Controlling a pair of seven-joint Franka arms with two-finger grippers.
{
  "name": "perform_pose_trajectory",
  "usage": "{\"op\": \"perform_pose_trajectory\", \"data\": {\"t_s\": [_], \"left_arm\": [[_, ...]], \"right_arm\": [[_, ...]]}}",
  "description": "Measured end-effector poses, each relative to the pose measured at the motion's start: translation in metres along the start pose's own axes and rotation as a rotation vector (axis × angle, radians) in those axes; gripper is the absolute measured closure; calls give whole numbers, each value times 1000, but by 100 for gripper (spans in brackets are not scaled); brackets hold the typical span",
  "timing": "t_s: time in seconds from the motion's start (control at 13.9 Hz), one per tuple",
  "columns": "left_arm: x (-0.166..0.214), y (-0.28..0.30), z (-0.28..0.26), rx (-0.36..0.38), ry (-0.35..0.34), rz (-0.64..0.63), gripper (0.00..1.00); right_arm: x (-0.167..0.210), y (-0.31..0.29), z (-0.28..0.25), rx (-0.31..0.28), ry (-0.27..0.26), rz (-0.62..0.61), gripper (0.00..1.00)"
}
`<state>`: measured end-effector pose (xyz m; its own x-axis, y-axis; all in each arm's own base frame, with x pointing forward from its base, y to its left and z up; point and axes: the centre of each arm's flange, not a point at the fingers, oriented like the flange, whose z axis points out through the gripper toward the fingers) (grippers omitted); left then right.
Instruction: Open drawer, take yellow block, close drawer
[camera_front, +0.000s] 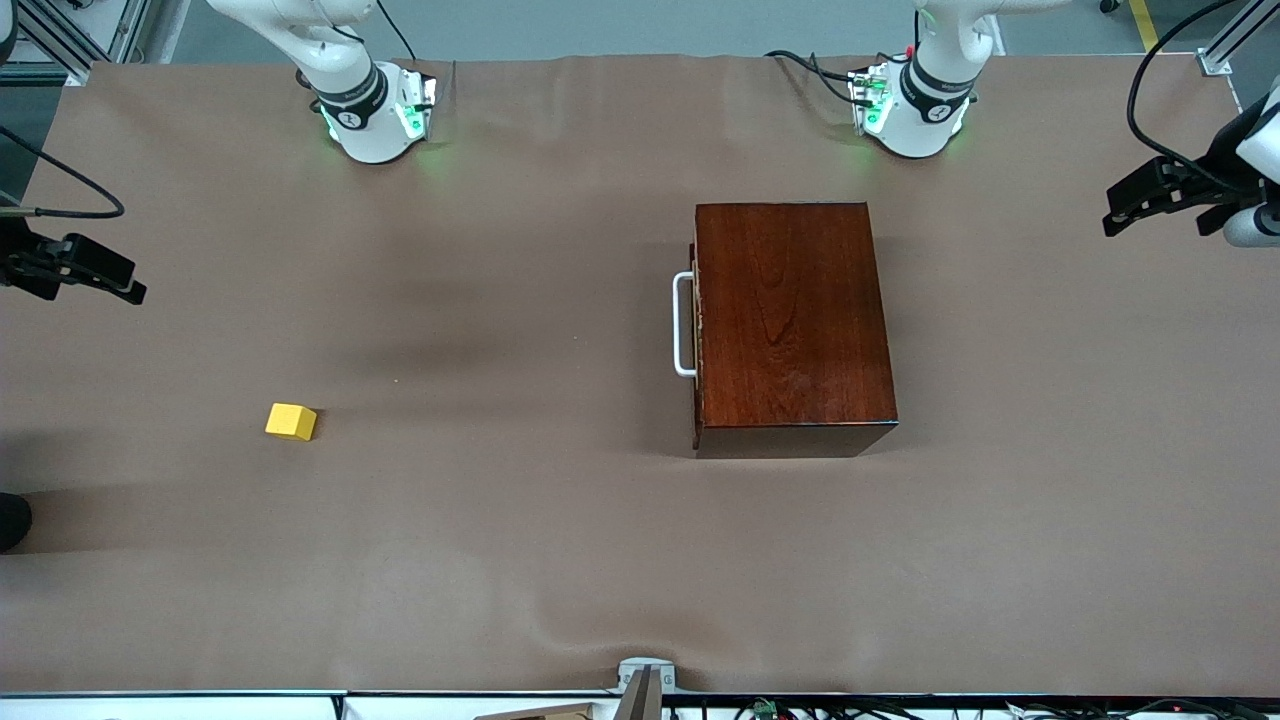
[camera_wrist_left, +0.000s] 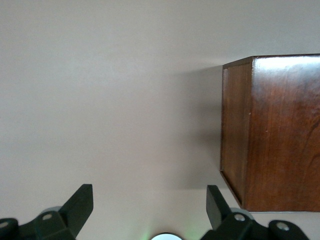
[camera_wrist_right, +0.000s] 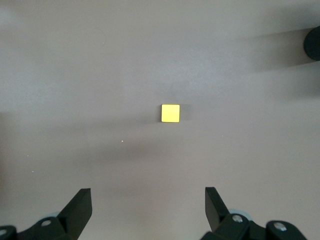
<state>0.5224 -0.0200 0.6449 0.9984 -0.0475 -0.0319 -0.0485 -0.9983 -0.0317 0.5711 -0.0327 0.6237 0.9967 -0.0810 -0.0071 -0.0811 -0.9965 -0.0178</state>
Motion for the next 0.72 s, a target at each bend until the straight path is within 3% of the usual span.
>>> {"op": "perform_pose_trajectory", "data": {"t_s": [0.72], "left_arm": [[4, 9, -1, 5, 5, 17, 0]], "right_arm": [[1, -2, -1, 1, 7, 0, 0]]}}
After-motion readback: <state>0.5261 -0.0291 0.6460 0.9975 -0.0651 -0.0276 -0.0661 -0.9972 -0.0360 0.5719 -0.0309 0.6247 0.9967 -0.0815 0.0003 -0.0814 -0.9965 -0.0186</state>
